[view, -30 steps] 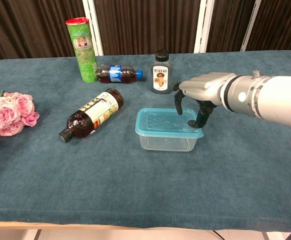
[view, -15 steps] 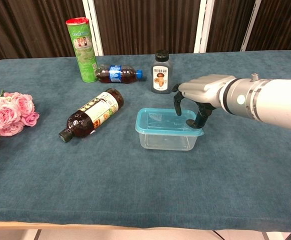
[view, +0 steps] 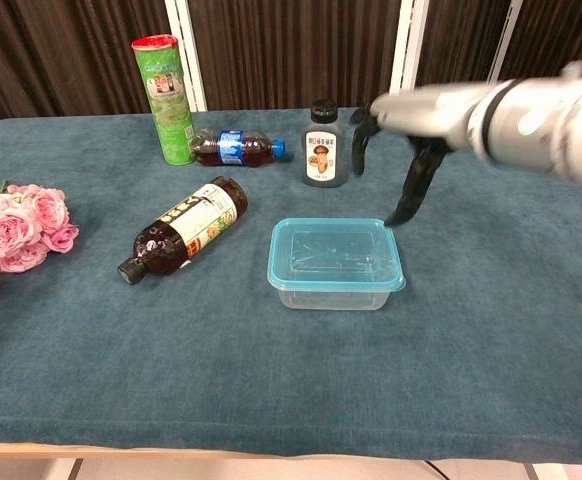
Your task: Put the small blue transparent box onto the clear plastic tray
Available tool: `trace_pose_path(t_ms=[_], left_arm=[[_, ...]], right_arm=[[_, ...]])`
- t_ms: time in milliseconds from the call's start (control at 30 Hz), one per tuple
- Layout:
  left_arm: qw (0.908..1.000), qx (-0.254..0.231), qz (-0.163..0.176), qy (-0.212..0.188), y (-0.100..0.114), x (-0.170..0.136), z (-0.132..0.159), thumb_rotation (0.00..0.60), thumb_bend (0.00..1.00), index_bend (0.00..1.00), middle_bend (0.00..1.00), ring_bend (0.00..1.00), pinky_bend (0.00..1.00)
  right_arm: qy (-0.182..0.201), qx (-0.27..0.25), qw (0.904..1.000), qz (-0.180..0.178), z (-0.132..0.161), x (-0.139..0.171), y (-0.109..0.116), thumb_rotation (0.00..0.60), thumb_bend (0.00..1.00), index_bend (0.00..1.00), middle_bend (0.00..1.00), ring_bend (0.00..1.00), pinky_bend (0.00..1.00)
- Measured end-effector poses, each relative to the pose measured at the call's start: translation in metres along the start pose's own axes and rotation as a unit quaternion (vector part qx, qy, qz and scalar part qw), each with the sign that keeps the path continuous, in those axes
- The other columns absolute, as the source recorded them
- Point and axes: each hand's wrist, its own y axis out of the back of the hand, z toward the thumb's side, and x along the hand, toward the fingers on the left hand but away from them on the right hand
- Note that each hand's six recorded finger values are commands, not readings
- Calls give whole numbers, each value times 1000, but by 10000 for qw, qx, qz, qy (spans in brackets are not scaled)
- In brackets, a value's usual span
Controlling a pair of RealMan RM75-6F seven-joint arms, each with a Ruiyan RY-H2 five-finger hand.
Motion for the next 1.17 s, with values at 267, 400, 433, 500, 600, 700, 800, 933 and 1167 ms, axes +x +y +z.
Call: trace_pose_path(t_ms=[267,400,433,500,600,700,800,933,1167], left_arm=[[10000,-8,49,1,2,-3,1,600,444,0,14,15,100],[10000,16,52,19,1,-4,2,600,444,0,14,15,100],[10000,26,48,23,1,-4,2,600,444,0,14,15,100],[10000,60,37,25,-1,-5,2,600,444,0,14,16,100],[9999,118,21,25,-3,-5,4,600,444,0,14,16,100],[9998,173,21,36,-4,-6,5,600,444,0,14,16,100],[9997,221,1,45,-6,-7,7,600,444,0,14,16,100],[9996,267,-43,29,-10,-7,9,600,443,0,14,16,100],[9998,214,-20,-25,-8,-9,11,600,437,0,14,16,100]], right_arm=[[113,13,9970,-766,-33,48,33,600,224,349,72,0,103],[135,27,9943,-1056,-59,94,20,600,224,275,13,0,73],[107,-10,9944,-1053,-67,107,12,600,224,262,7,0,55],[-43,-118,9952,-973,-88,138,-10,600,224,221,0,0,8],[-461,-206,9948,-885,-123,178,-40,600,225,205,0,0,0],[-836,-145,9913,-1009,-153,205,-59,600,224,208,0,0,0],[-1111,-119,9868,-1168,-175,226,-78,600,224,211,0,0,0],[-1212,-220,9846,-1241,-188,243,-93,600,224,200,0,0,0],[-1156,-308,9846,-1273,-181,247,-99,600,224,166,0,0,0]])
